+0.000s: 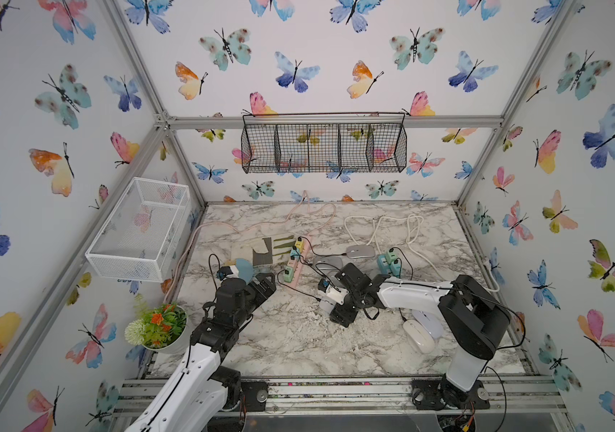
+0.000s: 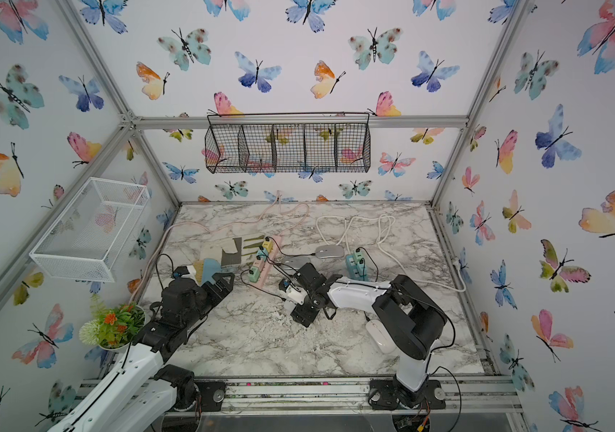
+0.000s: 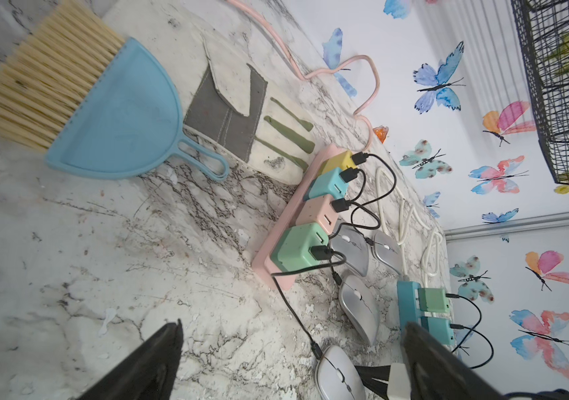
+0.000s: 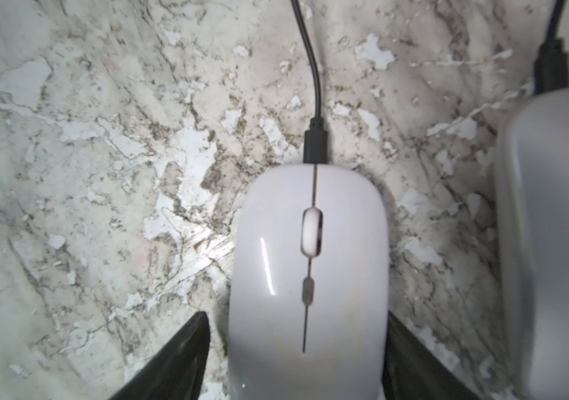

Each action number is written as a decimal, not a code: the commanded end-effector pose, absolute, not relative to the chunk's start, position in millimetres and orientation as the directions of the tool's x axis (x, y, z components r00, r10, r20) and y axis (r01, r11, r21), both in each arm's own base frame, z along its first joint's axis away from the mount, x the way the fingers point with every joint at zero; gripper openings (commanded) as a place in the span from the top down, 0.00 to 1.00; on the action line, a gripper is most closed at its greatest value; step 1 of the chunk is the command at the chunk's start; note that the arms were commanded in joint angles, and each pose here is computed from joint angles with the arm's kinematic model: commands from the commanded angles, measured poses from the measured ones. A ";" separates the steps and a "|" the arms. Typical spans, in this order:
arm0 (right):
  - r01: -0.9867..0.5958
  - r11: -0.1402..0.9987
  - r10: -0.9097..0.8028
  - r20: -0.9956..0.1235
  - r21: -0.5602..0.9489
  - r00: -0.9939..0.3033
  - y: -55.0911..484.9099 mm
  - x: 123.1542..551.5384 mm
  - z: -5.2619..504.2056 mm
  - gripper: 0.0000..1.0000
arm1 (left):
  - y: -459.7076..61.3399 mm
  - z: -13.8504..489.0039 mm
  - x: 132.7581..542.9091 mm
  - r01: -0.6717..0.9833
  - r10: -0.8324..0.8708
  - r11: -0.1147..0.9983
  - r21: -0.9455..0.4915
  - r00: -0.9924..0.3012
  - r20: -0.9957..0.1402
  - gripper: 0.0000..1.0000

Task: Unplug the wireless mouse
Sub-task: Pick up the mouse from the center of the board, then remove the power cord from the mouse, then place the mouse at the center of the board, then place the power cord at the center of the board, then remove the plug from the socket.

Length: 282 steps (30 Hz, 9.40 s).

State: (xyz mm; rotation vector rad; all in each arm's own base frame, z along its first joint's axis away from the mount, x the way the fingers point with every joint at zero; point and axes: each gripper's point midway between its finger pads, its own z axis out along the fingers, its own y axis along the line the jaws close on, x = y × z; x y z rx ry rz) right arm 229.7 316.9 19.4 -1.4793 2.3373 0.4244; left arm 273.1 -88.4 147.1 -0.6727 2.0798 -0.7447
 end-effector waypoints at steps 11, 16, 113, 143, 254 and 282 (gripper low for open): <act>-0.898 0.439 -0.852 -0.310 0.016 -0.422 292.3 220.8 -8.0 0.30 | -84.8 143.1 269.8 -0.197 -0.664 0.697 -0.690 -0.543 -0.515 0.02; -0.899 0.438 -0.858 -0.294 0.009 -0.421 291.3 220.2 -12.5 0.33 | -81.7 142.3 269.6 -0.205 -0.669 0.695 -0.689 -0.537 -0.515 0.02; -0.837 0.377 -0.501 -0.673 0.396 -0.544 367.2 141.3 56.7 0.94 | -180.1 122.4 258.8 -0.067 -0.575 0.572 -0.817 -0.744 -0.341 1.00; -0.489 0.749 -0.217 -0.533 0.447 -0.818 432.7 141.2 68.6 0.99 | -110.5 165.6 298.0 -0.101 -0.629 0.530 -0.842 -0.713 -0.310 1.00; -0.752 0.545 -0.184 -0.823 0.370 -0.538 312.8 251.8 171.2 0.39 | -166.5 88.0 351.8 0.121 0.024 0.983 -0.135 -0.827 -0.562 0.43; -0.745 0.518 -0.182 -0.797 0.420 -0.576 315.4 243.9 162.1 0.42 | -154.8 58.9 359.7 0.148 0.112 0.989 -0.031 -0.854 -0.508 0.65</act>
